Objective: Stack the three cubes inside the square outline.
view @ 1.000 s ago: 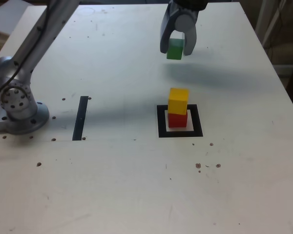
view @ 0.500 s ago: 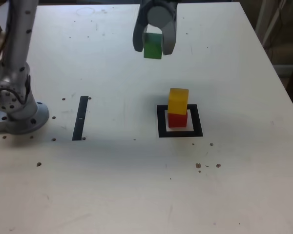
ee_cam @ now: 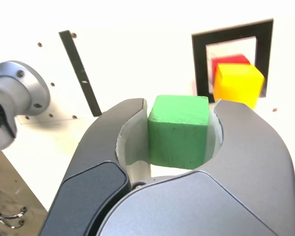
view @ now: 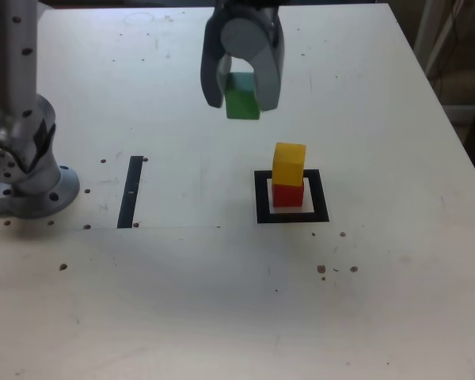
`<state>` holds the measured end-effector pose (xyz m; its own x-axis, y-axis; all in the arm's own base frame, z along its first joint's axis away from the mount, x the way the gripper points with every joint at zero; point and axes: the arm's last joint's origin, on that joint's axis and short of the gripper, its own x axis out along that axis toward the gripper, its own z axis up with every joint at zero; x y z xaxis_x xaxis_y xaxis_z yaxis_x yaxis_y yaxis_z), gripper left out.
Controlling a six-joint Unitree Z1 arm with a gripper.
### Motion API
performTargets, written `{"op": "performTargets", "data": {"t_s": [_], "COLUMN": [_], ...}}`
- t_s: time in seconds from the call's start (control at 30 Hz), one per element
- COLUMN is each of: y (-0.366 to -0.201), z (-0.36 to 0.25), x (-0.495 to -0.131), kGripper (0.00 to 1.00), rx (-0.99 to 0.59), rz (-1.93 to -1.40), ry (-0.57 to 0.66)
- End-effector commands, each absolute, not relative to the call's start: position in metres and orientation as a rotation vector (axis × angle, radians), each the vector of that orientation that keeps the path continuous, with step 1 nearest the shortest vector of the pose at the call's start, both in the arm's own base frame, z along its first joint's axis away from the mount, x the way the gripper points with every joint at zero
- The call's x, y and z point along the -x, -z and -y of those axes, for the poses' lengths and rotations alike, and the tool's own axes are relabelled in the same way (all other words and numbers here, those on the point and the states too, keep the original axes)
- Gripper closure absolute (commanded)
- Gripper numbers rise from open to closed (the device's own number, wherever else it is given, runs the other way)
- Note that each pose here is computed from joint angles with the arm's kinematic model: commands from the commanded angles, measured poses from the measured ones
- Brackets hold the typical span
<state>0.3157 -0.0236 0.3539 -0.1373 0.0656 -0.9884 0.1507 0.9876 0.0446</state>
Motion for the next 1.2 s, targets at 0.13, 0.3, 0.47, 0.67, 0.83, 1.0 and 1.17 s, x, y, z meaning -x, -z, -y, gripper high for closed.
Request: {"op": "performTargets", "data": {"t_s": [0.13, 0.3, 0.47, 0.67, 0.83, 1.0, 1.17], "y": [-0.341, -0.332, -0.327, -0.321, -0.319, -0.314, -0.311], "z": [0.035, 0.043, 0.043, 0.043, 0.042, 0.042, 0.043], "x": [-0.335, -0.347, -0.353, -0.359, -0.364, -0.368, -0.371], "kGripper": [1.00, 1.00, 1.00, 1.00, 1.00, 1.00, 1.00], "rx": [-0.161, -0.177, -0.191, -0.220, -0.232, -0.228, -0.219], "rz": [-1.739, -1.753, -1.761, -1.765, -1.756, -1.758, -1.763], "ry": [0.100, 0.110, 0.106, 0.092, 0.086, 0.095, 0.104]}}
